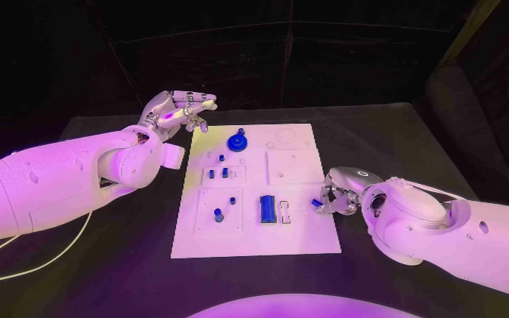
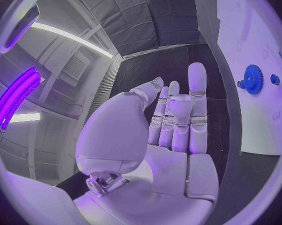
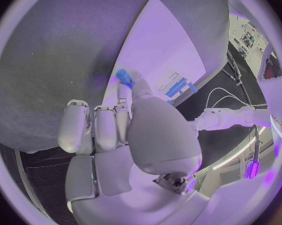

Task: Assemble the parts on the task board

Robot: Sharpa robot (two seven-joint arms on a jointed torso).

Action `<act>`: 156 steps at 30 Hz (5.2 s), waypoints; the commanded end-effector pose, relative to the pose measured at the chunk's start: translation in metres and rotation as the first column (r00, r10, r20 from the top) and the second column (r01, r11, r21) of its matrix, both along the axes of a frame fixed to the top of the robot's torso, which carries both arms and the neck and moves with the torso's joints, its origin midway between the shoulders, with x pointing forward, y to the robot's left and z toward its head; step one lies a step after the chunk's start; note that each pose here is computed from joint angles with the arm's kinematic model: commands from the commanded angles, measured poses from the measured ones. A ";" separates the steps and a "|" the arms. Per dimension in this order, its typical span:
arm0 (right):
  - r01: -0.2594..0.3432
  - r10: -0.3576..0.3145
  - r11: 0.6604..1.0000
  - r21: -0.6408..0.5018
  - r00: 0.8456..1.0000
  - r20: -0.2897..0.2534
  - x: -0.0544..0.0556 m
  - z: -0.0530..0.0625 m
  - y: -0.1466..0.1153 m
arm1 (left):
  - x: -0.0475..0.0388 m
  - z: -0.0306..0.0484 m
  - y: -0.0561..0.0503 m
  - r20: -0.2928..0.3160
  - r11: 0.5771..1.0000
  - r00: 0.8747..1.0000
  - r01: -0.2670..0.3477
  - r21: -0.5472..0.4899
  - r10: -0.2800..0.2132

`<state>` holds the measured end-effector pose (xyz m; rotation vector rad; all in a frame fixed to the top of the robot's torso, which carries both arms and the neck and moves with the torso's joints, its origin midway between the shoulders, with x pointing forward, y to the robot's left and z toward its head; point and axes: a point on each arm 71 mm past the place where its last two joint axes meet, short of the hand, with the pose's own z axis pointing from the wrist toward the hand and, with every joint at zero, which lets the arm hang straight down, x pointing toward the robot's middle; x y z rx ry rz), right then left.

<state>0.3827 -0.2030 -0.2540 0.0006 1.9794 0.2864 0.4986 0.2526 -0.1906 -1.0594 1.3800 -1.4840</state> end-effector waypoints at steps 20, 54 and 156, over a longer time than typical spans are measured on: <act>0.050 -0.043 0.987 0.155 0.998 -0.042 -0.017 0.003 0.015 | -0.0015 0.0029 -0.002 0.021 1.000 1.000 0.001 -0.009 -0.001; 0.024 0.000 0.972 0.234 0.995 -0.100 -0.012 -0.003 0.054 | -0.0032 0.0032 -0.005 0.012 1.000 1.000 0.008 -0.009 -0.008; 0.111 -0.286 0.246 0.963 0.957 -0.037 0.125 0.022 0.011 | 0.0003 -0.0434 -0.036 -0.052 0.974 0.973 -0.226 0.013 0.227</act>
